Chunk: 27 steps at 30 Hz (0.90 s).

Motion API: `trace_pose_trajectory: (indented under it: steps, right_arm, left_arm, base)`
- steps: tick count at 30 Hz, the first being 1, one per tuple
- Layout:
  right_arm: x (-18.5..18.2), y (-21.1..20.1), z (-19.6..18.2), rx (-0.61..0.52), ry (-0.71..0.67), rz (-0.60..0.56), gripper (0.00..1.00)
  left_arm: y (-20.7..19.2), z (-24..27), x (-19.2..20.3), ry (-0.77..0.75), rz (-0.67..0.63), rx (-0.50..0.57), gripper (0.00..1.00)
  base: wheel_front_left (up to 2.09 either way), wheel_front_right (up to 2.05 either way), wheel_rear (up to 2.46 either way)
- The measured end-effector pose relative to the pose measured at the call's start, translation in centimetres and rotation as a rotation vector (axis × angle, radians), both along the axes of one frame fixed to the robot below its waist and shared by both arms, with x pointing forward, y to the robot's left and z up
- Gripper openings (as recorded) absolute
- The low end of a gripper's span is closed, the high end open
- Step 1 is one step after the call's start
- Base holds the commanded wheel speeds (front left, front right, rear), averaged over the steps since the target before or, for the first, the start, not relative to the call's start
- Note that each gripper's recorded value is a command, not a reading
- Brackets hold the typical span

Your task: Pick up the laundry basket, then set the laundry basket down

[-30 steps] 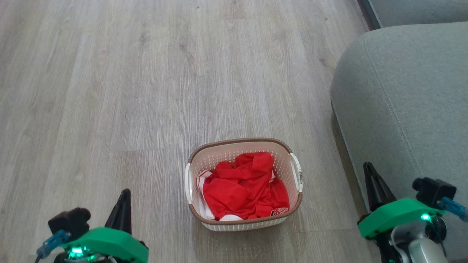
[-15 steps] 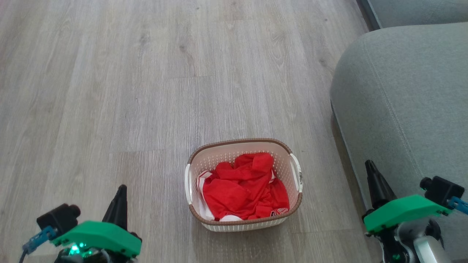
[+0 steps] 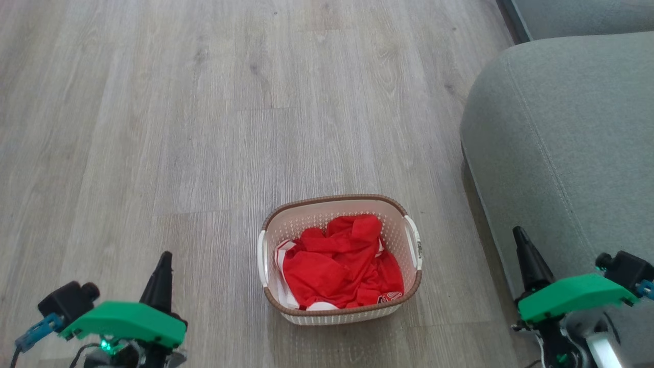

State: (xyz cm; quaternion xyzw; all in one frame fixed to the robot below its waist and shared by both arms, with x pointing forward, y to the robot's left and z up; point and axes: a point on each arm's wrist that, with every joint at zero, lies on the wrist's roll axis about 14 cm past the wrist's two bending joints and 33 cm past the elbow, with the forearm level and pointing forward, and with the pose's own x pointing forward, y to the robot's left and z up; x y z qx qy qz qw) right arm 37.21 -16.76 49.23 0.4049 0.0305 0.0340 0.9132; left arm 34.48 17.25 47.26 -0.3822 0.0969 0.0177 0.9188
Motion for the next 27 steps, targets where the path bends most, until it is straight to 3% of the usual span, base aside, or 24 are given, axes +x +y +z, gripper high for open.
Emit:
trace_pose_trajectory:
  steps: [27]
  right_arm:
    - [0.2, -1.4, 0.4, 0.305, 0.011, -0.043, 0.00]
  left_arm:
    - [0.4, 0.2, 0.9, 0.005, 0.054, -0.311, 0.00]
  base:
    - [0.00, 0.00, 0.00]
